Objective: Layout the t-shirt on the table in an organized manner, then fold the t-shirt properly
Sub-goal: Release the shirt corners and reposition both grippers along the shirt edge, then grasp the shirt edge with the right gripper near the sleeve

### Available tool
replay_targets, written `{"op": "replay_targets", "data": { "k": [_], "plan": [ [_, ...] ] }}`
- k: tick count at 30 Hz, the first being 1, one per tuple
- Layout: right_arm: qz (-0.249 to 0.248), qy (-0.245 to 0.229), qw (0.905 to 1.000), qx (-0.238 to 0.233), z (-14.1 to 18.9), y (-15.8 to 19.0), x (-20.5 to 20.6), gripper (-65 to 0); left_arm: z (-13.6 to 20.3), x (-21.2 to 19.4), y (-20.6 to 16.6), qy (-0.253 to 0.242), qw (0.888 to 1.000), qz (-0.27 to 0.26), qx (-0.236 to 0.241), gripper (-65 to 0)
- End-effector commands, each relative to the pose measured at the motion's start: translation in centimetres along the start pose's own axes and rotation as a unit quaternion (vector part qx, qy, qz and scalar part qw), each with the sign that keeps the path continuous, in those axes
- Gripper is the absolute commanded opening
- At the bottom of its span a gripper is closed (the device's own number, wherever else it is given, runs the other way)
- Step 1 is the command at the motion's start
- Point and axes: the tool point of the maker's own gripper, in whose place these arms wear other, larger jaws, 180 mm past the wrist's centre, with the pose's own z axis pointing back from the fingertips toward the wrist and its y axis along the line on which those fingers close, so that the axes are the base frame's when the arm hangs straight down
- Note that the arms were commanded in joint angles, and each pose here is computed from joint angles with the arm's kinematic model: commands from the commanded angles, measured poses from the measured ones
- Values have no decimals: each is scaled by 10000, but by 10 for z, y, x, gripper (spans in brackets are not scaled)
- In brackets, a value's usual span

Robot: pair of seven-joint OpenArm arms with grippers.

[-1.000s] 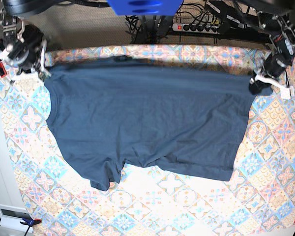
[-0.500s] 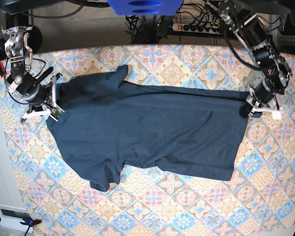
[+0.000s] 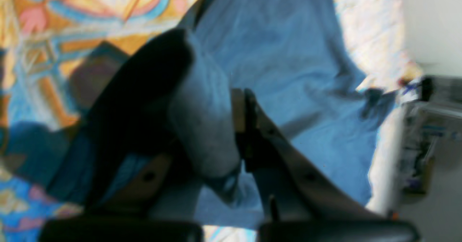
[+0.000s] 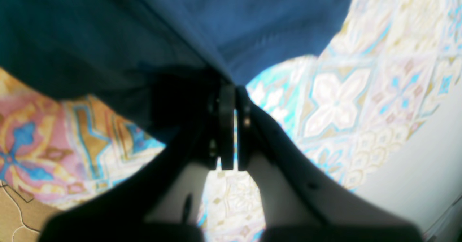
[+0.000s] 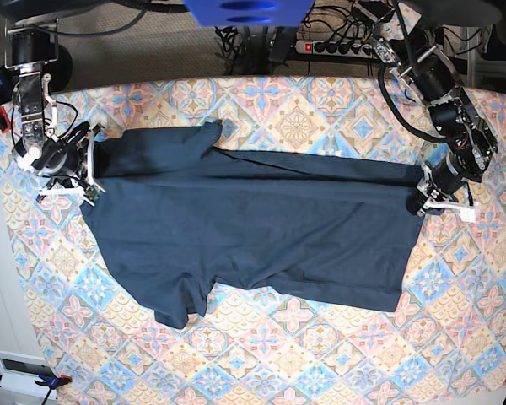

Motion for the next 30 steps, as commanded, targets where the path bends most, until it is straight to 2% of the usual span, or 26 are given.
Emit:
{"op": "replay_targets", "data": {
  "k": [1, 5, 7, 9, 12, 14, 19, 23, 30],
  "plan": [
    [72, -96, 9996, -237, 9, -17, 7, -643, 6, 17, -5, -197, 9997, -120, -45, -607],
    [118, -200, 9991, -352, 17, -21, 13, -619, 5, 9, -9, 266, 9983, -511, 24, -420],
    [69, -225, 9984, -520, 29, -25, 9, -569, 4, 6, -11, 408, 9966, -710, 64, -339],
    [28, -306, 9968, -732, 43, -33, 8, -514, 6, 3, -5, 441, 9965, -709, 105, -287],
    [73, -307, 9961, -818, 56, -27, 1, -435, 13, 7, -6, 372, 9969, -687, -2, -276],
    [122, -215, 9972, -699, 57, -14, -7, -406, 17, 6, -8, 342, 9975, -595, -156, -276],
    [215, -49, 9992, -320, 51, 17, -22, -404, 30, 13, -5, 122, 9987, -195, -452, -276],
    [487, -106, 9987, 116, 40, 49, -12, -404, 37, 18, -1, -35, 9985, 5, -540, -276],
    [891, -606, 9909, 806, 32, 103, 16, -404, 50, 14, -2, -88, 9980, -70, -630, -274]
  ]
}}
